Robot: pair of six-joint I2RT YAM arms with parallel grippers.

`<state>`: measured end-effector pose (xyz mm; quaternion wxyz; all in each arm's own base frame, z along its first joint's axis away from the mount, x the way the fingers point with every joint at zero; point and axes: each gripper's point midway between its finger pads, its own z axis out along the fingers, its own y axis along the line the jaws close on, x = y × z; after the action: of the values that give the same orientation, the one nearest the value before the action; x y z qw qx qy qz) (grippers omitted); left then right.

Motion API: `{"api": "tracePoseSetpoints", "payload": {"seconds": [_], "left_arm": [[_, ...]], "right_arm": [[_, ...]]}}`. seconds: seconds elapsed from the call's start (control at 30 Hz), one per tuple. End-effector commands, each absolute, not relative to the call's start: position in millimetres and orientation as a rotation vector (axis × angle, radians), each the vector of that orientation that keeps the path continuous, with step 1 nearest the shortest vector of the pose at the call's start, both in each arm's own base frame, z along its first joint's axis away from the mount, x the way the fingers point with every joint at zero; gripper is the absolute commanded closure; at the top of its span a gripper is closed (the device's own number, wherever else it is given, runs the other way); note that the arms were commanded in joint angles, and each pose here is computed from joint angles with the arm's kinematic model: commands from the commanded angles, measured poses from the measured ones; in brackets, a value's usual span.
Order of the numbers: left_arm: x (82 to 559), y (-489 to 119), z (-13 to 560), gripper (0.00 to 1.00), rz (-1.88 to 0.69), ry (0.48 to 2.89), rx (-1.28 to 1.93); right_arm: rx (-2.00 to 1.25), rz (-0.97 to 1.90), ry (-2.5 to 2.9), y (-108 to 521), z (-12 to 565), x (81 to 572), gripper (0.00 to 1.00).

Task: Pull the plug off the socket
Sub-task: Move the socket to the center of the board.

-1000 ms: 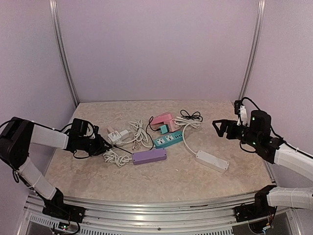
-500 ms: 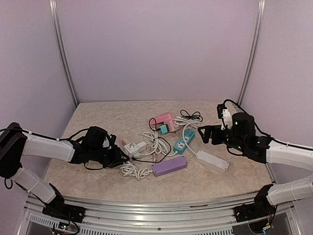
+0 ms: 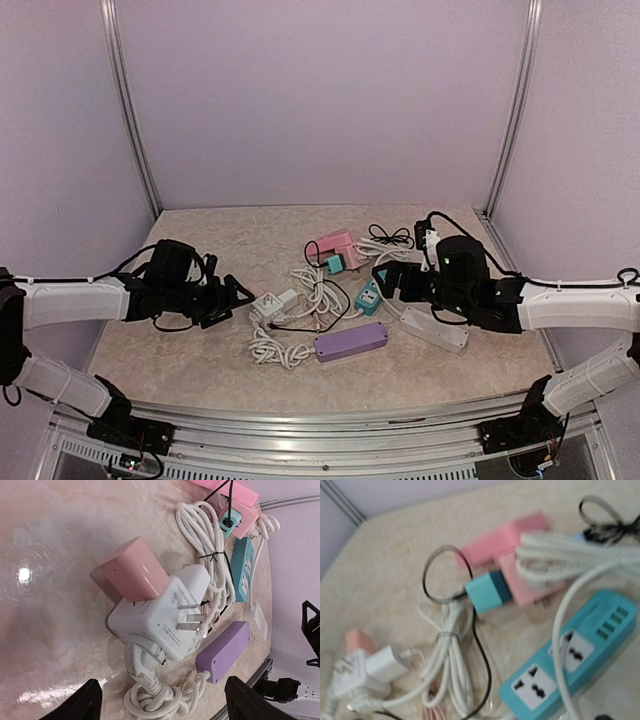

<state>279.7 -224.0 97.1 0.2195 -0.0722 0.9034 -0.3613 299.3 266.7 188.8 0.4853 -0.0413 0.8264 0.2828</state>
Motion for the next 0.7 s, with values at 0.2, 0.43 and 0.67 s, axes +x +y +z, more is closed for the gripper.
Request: {"api": "tracePoseSetpoints", "payload": {"seconds": [0.2,0.43,0.67], "left_arm": [[311,-232,128,0.18,-1.107,2.375,0.005],[325,-254,116,0.25,-1.139,2.400,0.092],[314,-283,97,0.25,-1.152,2.454,0.196]], "right_arm": [[-0.117,0.777,2.012,303,197,309,0.03],[-0.129,0.754,2.034,303,193,308,0.03],[-0.120,0.729,2.023,292,194,304,0.03]]}}
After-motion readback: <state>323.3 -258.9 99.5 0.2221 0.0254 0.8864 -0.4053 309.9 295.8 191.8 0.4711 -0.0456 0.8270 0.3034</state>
